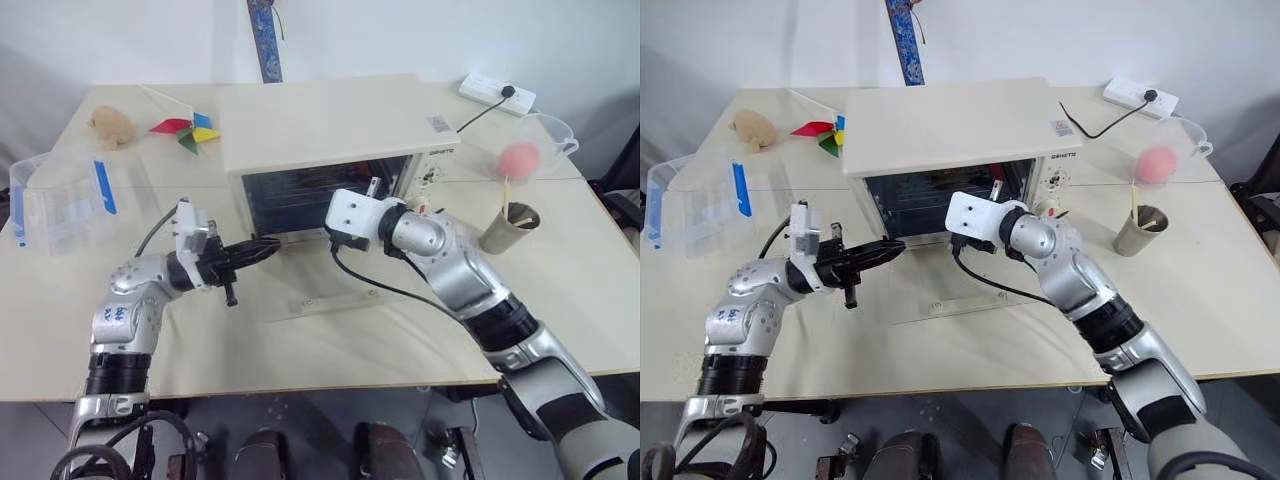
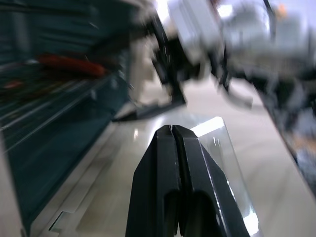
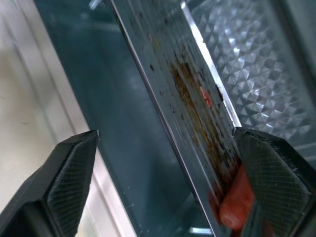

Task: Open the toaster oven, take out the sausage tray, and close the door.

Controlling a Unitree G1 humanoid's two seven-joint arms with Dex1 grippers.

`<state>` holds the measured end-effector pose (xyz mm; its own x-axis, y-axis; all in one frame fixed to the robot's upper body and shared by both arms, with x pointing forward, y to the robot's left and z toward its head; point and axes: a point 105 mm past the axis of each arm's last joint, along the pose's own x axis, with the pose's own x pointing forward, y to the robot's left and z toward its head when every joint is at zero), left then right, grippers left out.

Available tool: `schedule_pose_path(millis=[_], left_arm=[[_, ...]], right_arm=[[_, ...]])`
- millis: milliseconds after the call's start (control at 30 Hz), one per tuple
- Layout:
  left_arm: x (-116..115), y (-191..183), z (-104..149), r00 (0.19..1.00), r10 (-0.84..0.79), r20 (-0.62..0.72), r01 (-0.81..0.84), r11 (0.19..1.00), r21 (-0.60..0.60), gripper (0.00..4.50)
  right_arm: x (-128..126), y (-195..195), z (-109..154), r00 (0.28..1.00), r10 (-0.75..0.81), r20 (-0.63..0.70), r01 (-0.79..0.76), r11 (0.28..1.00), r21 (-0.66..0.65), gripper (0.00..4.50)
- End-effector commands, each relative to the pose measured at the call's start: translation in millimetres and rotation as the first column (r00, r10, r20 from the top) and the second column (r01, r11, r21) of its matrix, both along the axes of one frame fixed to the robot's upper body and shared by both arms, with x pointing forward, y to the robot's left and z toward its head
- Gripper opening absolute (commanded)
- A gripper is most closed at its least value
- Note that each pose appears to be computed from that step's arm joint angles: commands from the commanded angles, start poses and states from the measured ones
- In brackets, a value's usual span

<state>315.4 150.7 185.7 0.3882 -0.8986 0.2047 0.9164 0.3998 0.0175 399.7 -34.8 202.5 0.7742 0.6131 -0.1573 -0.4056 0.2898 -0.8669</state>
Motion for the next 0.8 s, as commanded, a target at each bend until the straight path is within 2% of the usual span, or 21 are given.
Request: schedule_pose_path(millis=[33,133,233,433,467,600,633,800], left_arm=[[-15,6,16,1.0,0.004,-0.002,-0.005,0.994,-0.113,0.63],[-23,12,17,0.999,0.042,-0.007,-0.043,0.986,-0.159,1.51],[-30,15,19,0.998,0.053,-0.019,-0.056,0.977,-0.204,2.44],[-41,16,21,0.998,0.061,-0.017,-0.063,0.973,-0.221,4.32],[-42,16,21,0.998,0.06,-0.019,-0.062,0.974,-0.218,4.5],[-37,14,21,0.997,0.074,-0.008,-0.074,0.978,-0.194,4.5],[-35,14,22,0.997,0.078,-0.006,-0.077,0.979,-0.191,4.5],[-27,11,26,0.996,0.088,-0.008,-0.088,0.98,-0.176,4.5]], right_arm=[[10,9,10,0.996,0.009,0.086,-0.007,1.0,-0.022,4.5],[19,13,9,0.994,-0.005,0.105,0.008,0.999,-0.034,4.5],[24,14,7,0.992,-0.017,0.124,0.024,0.998,-0.053,3.89],[22,19,5,0.985,0.002,0.172,0.013,0.996,-0.089,1.83],[21,19,5,0.984,0.005,0.178,0.011,0.996,-0.093,1.5],[13,25,4,0.97,0.037,0.241,-0.004,0.991,-0.134,0.23],[12,26,4,0.967,0.04,0.252,-0.005,0.99,-0.138,0.04],[8,28,6,0.956,0.039,0.292,0.003,0.99,-0.141,0.0]])
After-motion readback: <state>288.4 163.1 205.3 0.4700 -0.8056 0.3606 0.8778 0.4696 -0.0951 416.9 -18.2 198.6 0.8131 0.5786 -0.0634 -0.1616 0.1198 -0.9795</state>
